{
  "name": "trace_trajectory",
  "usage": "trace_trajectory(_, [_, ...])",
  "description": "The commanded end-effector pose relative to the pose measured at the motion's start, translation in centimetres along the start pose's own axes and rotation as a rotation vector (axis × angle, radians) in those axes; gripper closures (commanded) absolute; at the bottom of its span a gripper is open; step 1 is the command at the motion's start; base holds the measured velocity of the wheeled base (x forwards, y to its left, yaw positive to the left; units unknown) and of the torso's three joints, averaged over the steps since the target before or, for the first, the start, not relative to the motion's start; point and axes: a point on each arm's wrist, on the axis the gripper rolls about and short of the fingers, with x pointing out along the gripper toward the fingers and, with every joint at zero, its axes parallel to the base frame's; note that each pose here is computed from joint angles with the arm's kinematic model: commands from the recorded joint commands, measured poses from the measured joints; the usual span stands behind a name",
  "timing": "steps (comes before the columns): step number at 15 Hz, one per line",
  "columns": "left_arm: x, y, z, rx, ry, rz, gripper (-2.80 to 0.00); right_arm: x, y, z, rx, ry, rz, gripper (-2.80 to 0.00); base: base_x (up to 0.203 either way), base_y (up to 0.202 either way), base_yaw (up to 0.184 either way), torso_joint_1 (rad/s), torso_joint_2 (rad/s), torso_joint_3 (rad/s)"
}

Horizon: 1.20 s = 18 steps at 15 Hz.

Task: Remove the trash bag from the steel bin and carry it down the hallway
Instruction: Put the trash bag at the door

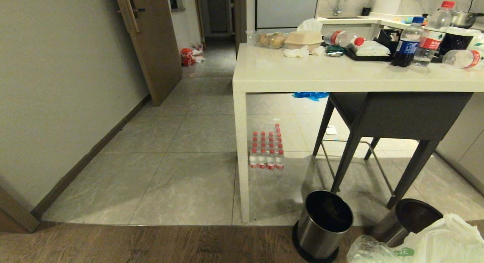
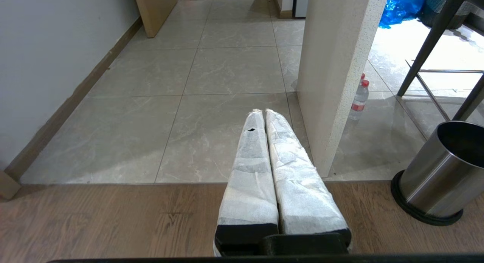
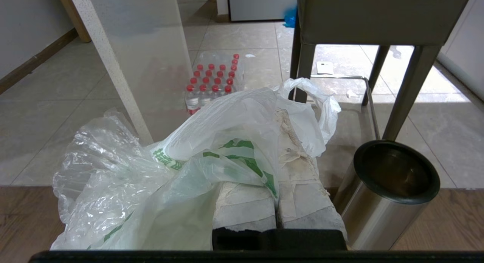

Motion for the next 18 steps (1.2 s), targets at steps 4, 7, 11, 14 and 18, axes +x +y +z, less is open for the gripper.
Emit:
trace_trajectory(4, [0.01, 0.00, -0.01, -0.004, 0.003, 0.000, 0.00, 0.11, 0.00, -0.38, 0.000, 0.015, 0.000, 0.00, 0.003, 0.013, -0.006, 0.001, 0.00, 0.003])
trace_trajectory(7, [0.02, 0.00, -0.05, -0.004, 0.004, 0.000, 0.00, 0.11, 0.00, -0.38, 0.000, 0.015, 0.000, 0.00, 0.003, 0.143, -0.001, 0.004, 0.00, 0.005])
trace_trajectory(11, [0.01, 0.00, -0.02, -0.004, 0.003, 0.000, 0.00, 0.11, 0.00, -0.38, 0.000, 0.015, 0.000, 0.00, 0.000, 0.196, 0.001, 0.003, 0.00, 0.005])
trace_trajectory(14, [0.02, 0.00, -0.05, -0.004, 0.004, 0.000, 0.00, 0.11, 0.00, -0.38, 0.000, 0.015, 0.000, 0.00, 0.000, 0.192, 0.001, 0.004, 0.00, 0.000])
trace_trajectory(18, [0.02, 0.00, -0.04, -0.004, 0.004, 0.000, 0.00, 0.11, 0.00, -0.38, 0.000, 0.015, 0.000, 0.00, 0.000, 0.191, 0.001, 0.003, 0.01, 0.001])
